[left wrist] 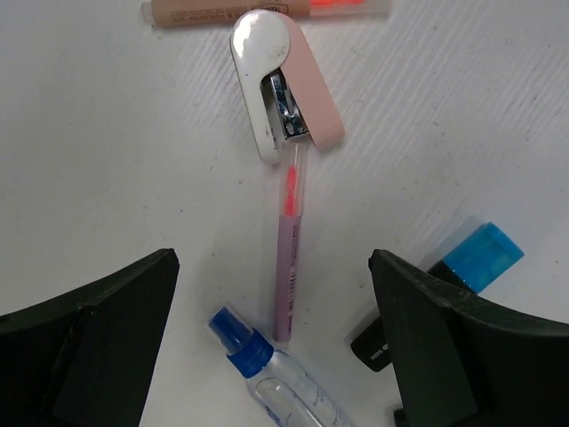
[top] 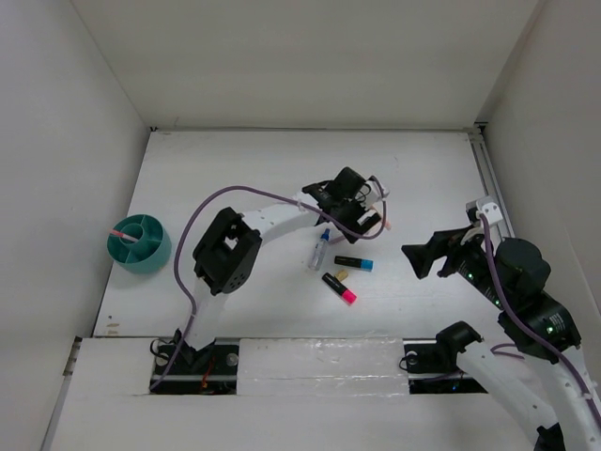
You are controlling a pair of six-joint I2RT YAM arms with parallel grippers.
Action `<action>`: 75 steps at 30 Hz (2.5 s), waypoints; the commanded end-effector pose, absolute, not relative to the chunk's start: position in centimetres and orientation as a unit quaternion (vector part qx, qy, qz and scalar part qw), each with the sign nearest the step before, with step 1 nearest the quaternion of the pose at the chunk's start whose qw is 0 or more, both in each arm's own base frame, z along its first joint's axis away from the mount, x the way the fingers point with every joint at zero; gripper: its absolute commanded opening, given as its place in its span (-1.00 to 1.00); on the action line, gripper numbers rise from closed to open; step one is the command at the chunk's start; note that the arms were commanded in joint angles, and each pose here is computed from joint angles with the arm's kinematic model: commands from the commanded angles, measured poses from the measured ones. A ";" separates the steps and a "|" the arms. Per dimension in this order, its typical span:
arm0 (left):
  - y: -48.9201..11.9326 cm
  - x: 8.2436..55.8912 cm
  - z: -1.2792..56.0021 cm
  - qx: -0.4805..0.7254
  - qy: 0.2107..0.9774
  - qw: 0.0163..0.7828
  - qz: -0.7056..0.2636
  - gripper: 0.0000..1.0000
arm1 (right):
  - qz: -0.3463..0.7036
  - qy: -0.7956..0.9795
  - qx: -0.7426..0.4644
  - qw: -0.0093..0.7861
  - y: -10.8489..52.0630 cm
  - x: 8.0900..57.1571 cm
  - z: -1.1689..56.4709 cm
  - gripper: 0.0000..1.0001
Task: Sort the stationery into containers
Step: Pick up the pen from the center of the board.
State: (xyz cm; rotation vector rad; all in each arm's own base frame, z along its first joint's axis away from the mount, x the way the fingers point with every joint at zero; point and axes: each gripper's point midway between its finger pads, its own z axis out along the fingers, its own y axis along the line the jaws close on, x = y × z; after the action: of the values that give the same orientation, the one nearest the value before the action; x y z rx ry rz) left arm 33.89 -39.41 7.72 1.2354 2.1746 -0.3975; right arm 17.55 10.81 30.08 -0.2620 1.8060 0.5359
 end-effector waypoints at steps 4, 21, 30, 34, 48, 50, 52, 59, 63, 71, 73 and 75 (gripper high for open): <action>-40.0 34.2 6.1 0.466 0.823 0.291 -0.147 0.50 | 0.239 0.760 -0.115 0.593 11.1 17.7 30.8 0.94; -39.8 34.1 3.6 0.474 0.830 0.262 -0.136 0.14 | 0.240 0.757 -0.115 0.596 10.9 17.3 30.9 0.94; -39.8 33.7 2.7 0.481 0.831 0.243 -0.137 0.04 | 0.240 0.757 -0.115 0.596 10.9 17.3 30.9 0.94; -40.0 33.7 2.8 0.483 0.830 0.240 -0.141 -0.06 | 0.240 0.757 -0.115 0.596 10.9 17.3 30.9 0.94; -38.7 33.7 2.1 0.486 0.836 0.216 -0.133 -0.41 | 0.241 0.756 -0.122 0.596 11.0 17.1 30.7 0.94; -38.8 33.6 2.2 0.486 0.836 0.215 -0.137 -0.51 | 0.241 0.756 -0.122 0.596 11.0 17.1 30.7 0.94; -38.7 33.3 2.1 0.488 0.836 0.209 -0.140 -0.62 | 0.241 0.756 -0.122 0.596 11.0 17.1 30.7 0.94; -38.3 32.9 1.0 0.489 0.841 0.189 -0.134 -1.00 | 0.241 0.756 -0.122 0.596 11.0 17.1 30.7 0.94; -38.1 34.1 3.1 0.479 0.841 0.211 -0.138 -1.00 | 0.242 0.753 -0.121 0.600 11.0 17.1 31.1 0.94; -38.4 35.5 7.8 0.469 0.833 0.249 -0.152 -1.00 | 0.241 0.756 -0.122 0.596 11.0 17.2 30.9 0.94; -38.5 35.4 8.3 0.470 0.831 0.252 -0.157 -1.00 | 0.244 0.756 -0.124 0.595 11.2 17.1 30.9 0.94; -38.5 35.4 9.0 0.470 0.830 0.255 -0.158 -1.00 | 0.245 0.753 -0.124 0.598 11.1 17.1 31.3 0.94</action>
State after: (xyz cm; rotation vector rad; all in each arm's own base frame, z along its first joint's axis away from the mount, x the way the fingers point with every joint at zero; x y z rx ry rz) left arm 35.43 -37.66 3.71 1.2865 2.3409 -0.3772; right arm 17.10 11.02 29.70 -0.2781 1.8028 0.5553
